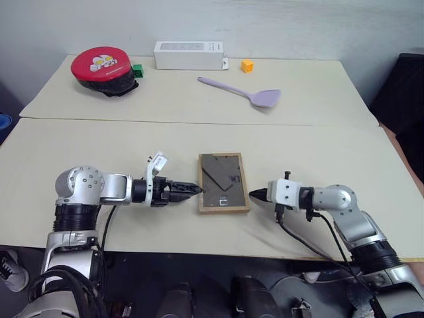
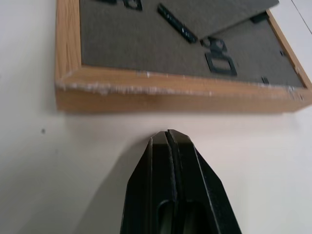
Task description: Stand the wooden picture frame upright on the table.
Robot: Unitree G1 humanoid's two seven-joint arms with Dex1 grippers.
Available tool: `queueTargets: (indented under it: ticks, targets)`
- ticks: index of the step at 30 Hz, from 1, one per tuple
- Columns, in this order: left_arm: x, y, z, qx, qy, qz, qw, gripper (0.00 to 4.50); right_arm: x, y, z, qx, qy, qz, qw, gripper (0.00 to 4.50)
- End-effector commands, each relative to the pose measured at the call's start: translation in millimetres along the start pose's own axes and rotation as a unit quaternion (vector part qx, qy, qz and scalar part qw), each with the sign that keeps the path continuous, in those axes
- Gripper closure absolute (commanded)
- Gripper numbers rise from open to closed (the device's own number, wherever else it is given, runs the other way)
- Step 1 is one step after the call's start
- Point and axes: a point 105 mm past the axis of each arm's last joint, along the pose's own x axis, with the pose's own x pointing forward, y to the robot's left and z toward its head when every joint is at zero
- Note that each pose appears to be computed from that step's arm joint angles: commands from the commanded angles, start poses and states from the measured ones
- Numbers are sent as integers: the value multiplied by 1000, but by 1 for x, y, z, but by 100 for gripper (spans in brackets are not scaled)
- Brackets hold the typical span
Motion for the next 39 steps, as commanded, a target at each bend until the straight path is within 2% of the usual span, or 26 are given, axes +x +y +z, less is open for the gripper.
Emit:
queueTargets:
  ticks: [1,8,17,20,26,29,31,34,37,39]
  targets:
    - [9,2,-9,-29,27,-6,999,4,4,-6,8,-9,-6,-11,1000,450]
    - [26,0,-15,-59,53,-21,997,4,10,5,9,-11,-5,1,1000,450]
    - [32,0,-20,-70,61,-25,995,4,17,15,13,-7,-10,3,1000,450]
    - [35,0,-16,-77,47,-27,996,56,17,15,13,-4,-10,1,1000,450]
    - [40,-1,-21,-79,37,-35,996,245,9,16,11,-3,-9,4,1000,450]
    - [40,-3,-22,-81,30,-49,995,311,2,14,11,-1,-9,1,1000,450]
    - [39,-6,-18,-74,7,-57,996,325,-7,12,8,9,-4,-8,1000,450]
    - [25,-12,2,-18,-75,-65,995,325,-30,0,8,65,-20,-42,997,450]
    - [9,-17,9,80,-120,-64,987,325,-49,-11,25,133,-84,-59,986,393]
    - [-8,-17,16,215,-168,-51,961,325,-59,-12,59,162,-164,-20,973,327]
